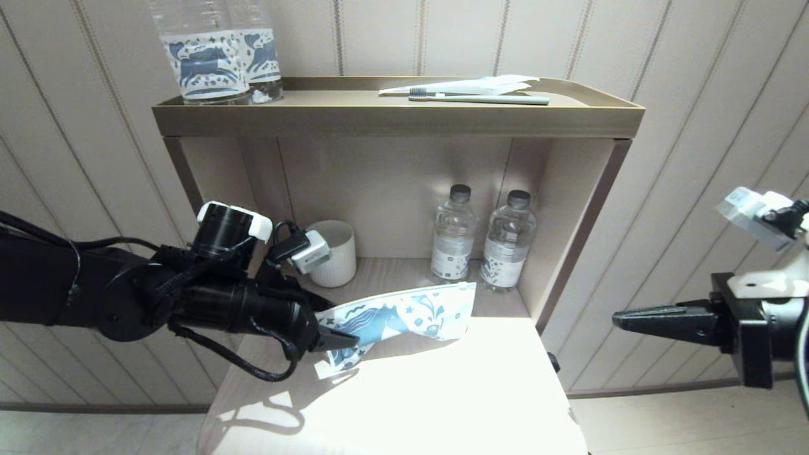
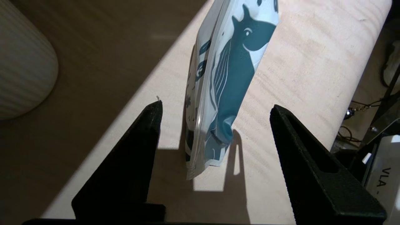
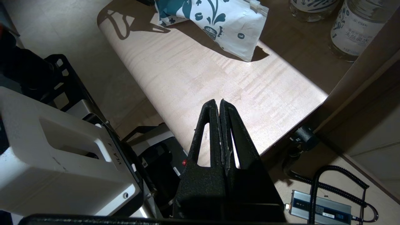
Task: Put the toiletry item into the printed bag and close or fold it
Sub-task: Close the strorage bag and place it on the desk
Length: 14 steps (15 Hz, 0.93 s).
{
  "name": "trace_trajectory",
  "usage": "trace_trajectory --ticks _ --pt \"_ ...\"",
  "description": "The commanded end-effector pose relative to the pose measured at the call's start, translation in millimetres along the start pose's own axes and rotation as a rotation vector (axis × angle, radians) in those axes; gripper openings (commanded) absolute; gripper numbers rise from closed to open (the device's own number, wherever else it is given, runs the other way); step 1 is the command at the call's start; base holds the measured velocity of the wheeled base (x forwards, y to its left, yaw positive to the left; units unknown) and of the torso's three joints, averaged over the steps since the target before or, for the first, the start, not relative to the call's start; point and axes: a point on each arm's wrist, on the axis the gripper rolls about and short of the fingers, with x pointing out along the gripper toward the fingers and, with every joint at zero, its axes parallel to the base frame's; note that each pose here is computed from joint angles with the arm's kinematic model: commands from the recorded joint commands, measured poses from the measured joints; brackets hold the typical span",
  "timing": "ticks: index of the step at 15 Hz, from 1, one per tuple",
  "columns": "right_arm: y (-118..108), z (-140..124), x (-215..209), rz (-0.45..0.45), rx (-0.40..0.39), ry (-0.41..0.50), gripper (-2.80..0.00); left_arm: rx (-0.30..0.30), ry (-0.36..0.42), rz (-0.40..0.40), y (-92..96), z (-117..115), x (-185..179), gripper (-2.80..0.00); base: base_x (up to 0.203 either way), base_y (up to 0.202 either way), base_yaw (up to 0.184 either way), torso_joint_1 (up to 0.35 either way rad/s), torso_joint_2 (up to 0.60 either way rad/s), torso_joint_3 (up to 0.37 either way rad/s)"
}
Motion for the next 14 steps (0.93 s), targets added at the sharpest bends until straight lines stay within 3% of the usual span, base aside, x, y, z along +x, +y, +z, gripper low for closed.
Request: trace_trajectory --ticks 1,4,5,8,11,14 --pt "0.1 0.2 0.4 0.006 -0.001 0.000 -2.80 0.036 -0.050 0.017 -7.3 11.2 -16.9 0.00 0.000 0.000 0.000 0.000 0.00 0.000" --pt "0.4 1.1 -0.1 0.005 -0.004 -0.003 -2.80 0.067 -0.096 0.049 -21.3 17.5 -42.2 0.00 0.000 0.000 0.000 0.000 0.00 0.000" --pt "0.4 0.7 0.0 0.006 -0.003 -0.002 -2.80 0.071 -0.103 0.060 -27.3 16.2 -50.5 -2.80 0.000 0.000 0.000 0.000 0.00 0.000" --pt "2.0 -2.0 -1.1 0.004 -0.001 0.000 -2.80 0.044 -0.094 0.104 -48.3 -1.0 -72.3 -2.80 0.000 0.000 0.000 0.000 0.00 0.000" --pt "8.0 -5.4 -5.5 0.002 -0.008 -0.006 -2.80 0.016 -0.139 0.165 -73.0 -12.4 -103.4 -2.80 0.000 0.000 0.000 0.000 0.00 0.000" --pt "19.1 -8.4 -16.5 -0.019 -0.023 -0.028 -2.80 -0.020 -0.181 0.303 -97.2 -29.3 -134.1 -2.80 0.000 0.000 0.000 0.000 0.00 0.000"
